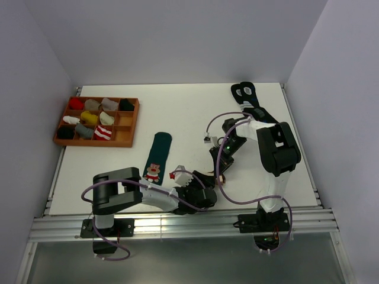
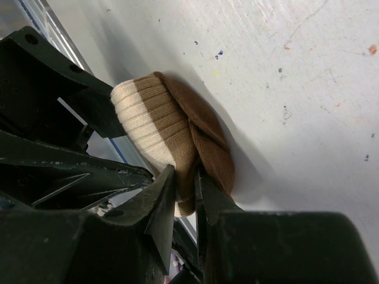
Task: Roll the socks
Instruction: Roll the sock at the center of the board.
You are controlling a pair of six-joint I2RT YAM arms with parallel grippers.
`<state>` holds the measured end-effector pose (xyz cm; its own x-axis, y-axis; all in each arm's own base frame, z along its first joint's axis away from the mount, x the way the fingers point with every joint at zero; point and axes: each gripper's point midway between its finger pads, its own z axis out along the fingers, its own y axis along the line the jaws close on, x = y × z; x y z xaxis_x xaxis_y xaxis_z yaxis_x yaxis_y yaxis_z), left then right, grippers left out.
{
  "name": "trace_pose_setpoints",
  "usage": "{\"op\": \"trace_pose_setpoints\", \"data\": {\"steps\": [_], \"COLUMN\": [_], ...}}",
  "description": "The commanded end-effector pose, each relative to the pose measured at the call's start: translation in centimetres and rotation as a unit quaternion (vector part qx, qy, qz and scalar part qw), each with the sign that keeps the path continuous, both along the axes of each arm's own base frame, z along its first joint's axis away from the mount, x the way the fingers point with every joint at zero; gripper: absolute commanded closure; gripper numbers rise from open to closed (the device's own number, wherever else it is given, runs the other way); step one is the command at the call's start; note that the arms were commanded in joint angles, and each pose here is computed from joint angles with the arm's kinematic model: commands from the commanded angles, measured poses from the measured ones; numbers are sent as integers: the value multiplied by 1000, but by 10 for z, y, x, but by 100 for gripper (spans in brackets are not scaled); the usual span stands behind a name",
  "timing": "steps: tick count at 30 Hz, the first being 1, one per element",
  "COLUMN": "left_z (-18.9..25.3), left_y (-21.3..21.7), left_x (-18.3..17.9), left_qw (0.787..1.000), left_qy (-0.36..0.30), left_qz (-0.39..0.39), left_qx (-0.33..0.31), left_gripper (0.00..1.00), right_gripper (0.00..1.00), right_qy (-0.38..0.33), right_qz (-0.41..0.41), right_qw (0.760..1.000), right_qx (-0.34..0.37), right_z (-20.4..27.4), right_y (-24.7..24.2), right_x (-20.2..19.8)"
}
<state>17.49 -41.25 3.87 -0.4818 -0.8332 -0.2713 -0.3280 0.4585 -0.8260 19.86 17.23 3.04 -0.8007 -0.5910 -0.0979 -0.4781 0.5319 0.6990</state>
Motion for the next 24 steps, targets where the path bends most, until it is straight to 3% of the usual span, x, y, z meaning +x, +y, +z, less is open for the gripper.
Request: {"op": "trace_pose_setpoints", "data": {"steps": [1,24], "left_z": [-9,-13], "left_y": [22,14], "left_x": [9,-7], "left_qw": [991,973], "left_qy": [58,103], "left_qz": [110,131], "left_qx": [-56,-157], "left_gripper": [40,36], "right_gripper": [100,100], "right_qy": [-37,-60], "right_qz": [16,-24], "right_qw": [999,998], "right_qx": [-21,-19], "right_z": [-20,-19], "right_y": [-12,-13], "right_x": [13,28]}}
